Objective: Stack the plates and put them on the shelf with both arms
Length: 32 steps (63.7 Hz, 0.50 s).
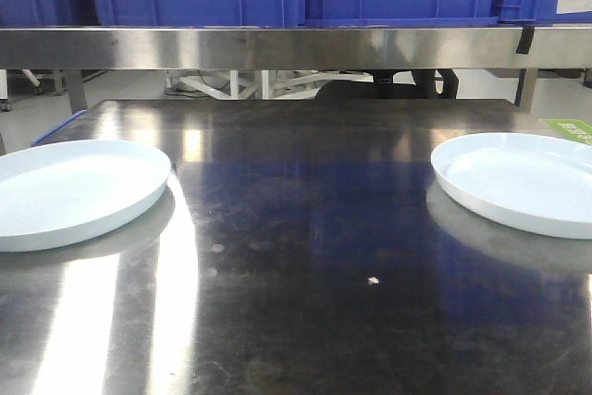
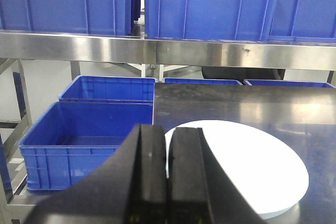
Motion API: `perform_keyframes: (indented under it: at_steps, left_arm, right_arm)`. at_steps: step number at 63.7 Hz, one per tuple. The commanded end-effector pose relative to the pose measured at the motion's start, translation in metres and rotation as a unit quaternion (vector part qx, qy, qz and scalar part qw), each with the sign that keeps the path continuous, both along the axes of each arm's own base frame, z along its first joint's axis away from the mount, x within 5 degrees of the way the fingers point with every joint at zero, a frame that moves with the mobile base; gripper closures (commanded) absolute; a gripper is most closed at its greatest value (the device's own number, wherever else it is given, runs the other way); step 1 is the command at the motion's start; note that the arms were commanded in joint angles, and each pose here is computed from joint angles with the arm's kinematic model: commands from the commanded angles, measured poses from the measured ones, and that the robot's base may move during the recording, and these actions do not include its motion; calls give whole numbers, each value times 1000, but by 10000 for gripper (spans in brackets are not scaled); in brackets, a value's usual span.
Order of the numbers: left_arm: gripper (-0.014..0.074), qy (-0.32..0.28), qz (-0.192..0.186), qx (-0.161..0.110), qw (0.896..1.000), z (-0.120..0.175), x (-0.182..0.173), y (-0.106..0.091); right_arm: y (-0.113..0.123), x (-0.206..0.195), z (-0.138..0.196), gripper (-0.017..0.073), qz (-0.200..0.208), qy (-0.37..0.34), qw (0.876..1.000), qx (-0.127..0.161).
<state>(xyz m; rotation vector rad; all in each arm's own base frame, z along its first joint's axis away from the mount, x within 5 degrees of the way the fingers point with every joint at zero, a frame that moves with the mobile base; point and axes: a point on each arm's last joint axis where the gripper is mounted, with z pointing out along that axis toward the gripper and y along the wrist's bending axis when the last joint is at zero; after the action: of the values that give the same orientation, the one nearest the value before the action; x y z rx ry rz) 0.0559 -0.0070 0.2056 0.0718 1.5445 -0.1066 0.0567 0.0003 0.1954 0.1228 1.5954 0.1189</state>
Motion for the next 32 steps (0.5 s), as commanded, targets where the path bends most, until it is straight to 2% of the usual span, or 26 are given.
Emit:
perform_keyframes:
  at_steps: [1, 32]
  left_arm:
    - [513, -48, 11, -13, 999, 7, -2, 2]
    - [513, -48, 11, -13, 999, 7, -2, 2]
  right_arm:
    - [-1, -1, 8, 506, -5, -49, 999, -7]
    - [-1, -1, 8, 506, -5, -49, 999, -7]
